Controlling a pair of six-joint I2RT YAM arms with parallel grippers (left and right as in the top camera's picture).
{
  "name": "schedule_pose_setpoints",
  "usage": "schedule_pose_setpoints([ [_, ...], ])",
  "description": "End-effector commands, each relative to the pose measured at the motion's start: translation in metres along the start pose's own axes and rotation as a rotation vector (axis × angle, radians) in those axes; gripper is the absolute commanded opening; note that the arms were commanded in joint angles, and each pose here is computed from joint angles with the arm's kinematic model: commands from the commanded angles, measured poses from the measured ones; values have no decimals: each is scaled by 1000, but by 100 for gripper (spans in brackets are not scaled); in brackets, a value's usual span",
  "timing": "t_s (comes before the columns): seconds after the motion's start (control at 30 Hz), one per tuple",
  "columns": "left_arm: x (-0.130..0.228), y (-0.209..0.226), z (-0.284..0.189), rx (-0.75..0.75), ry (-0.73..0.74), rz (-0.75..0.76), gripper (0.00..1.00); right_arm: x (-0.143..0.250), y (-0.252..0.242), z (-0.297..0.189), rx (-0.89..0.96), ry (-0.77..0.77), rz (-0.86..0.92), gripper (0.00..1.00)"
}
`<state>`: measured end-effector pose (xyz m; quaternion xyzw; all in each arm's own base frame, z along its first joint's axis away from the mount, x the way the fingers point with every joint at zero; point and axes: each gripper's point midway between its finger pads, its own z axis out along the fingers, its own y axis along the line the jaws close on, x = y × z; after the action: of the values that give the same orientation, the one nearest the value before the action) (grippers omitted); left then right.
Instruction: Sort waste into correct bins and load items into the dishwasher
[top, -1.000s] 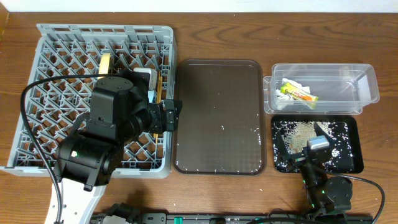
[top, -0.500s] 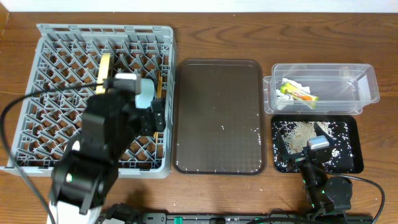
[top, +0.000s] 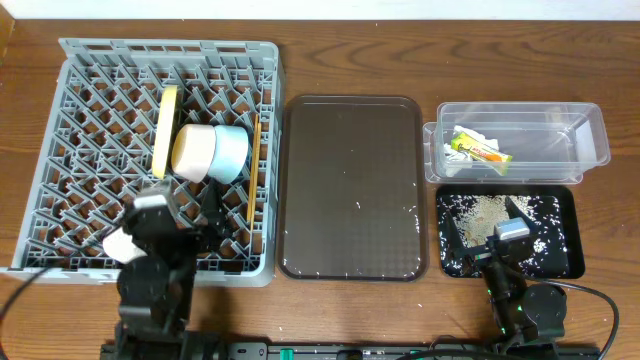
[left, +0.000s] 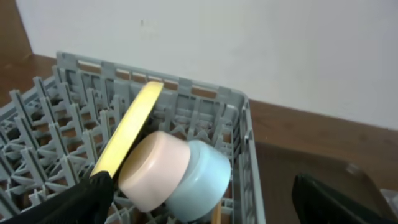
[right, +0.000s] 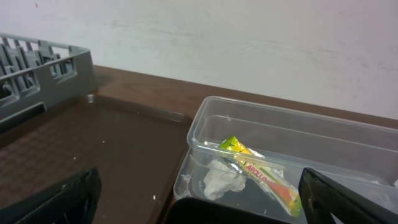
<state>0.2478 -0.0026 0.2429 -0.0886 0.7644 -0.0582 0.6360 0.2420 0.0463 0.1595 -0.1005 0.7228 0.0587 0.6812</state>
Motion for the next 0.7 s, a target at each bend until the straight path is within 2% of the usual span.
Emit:
schedule_pose_setpoints([
  [0.0, 9, 4, -5, 13, -66, -1, 92, 2, -2, 0, 8, 5, -8, 99],
  [0.3, 27, 12, -9, 28, -201, -16, 92, 2, -2, 0, 8, 5, -8, 99],
  [0.47, 45, 17, 0, 17, -169, -16, 93, 2, -2, 0, 8, 5, -8, 99],
  [0.67, 87, 25, 13, -2, -81, -9, 93, 2, -2, 0, 8, 5, -8, 99],
])
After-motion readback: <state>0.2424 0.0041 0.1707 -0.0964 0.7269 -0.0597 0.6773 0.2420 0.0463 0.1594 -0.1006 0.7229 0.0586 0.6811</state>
